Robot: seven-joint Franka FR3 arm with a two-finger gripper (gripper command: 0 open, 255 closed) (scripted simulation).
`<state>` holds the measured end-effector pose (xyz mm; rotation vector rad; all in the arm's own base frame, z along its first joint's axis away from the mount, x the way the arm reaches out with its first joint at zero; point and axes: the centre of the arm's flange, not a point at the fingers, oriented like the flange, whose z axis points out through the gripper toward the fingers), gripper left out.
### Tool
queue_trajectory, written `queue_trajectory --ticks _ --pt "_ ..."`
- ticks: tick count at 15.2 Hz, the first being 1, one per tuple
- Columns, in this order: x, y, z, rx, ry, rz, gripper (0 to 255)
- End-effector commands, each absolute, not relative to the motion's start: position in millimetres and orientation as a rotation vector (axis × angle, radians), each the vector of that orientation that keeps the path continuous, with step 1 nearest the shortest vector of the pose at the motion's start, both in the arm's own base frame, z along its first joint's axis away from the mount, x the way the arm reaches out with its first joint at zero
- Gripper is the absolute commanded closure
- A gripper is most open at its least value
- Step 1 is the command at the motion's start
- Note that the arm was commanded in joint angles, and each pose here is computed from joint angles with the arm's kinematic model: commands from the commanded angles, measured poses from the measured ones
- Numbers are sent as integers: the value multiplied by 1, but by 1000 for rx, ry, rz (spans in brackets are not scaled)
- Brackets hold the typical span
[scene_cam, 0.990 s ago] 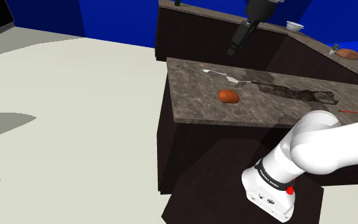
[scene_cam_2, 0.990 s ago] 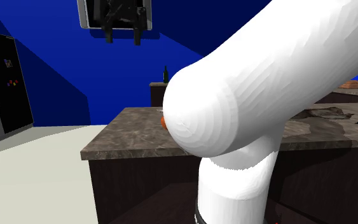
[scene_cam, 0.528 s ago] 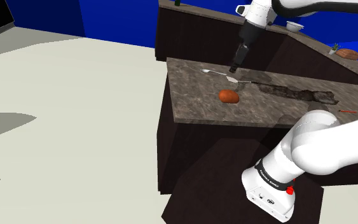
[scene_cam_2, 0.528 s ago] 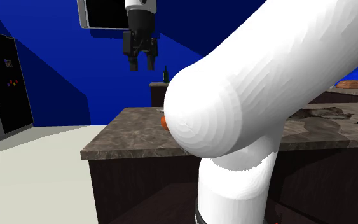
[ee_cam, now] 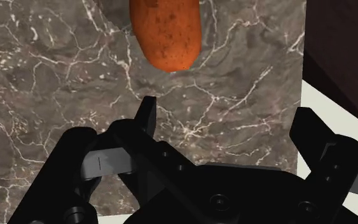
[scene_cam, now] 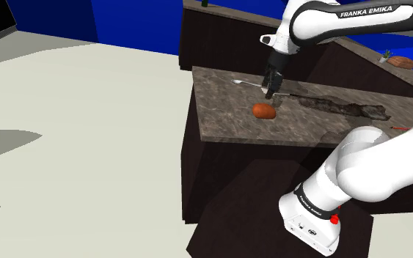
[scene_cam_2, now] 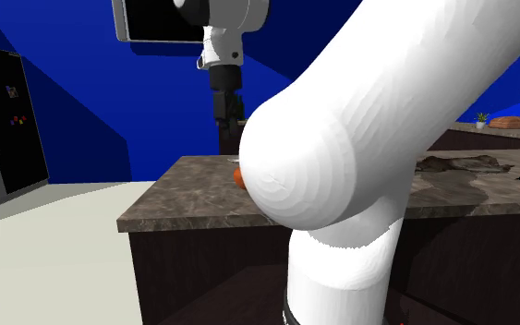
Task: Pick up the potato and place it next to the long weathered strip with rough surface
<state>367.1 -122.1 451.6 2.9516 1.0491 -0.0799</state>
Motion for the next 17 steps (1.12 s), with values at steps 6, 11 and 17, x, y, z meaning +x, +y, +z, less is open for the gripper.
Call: queue_trajectory --ticks 6,11,17 --pt "395 -166 381 2821 1376 -216 0" --pt "391 -168 355 2821 1376 -216 0" --pt "390 -169 341 2821 1376 -216 0"
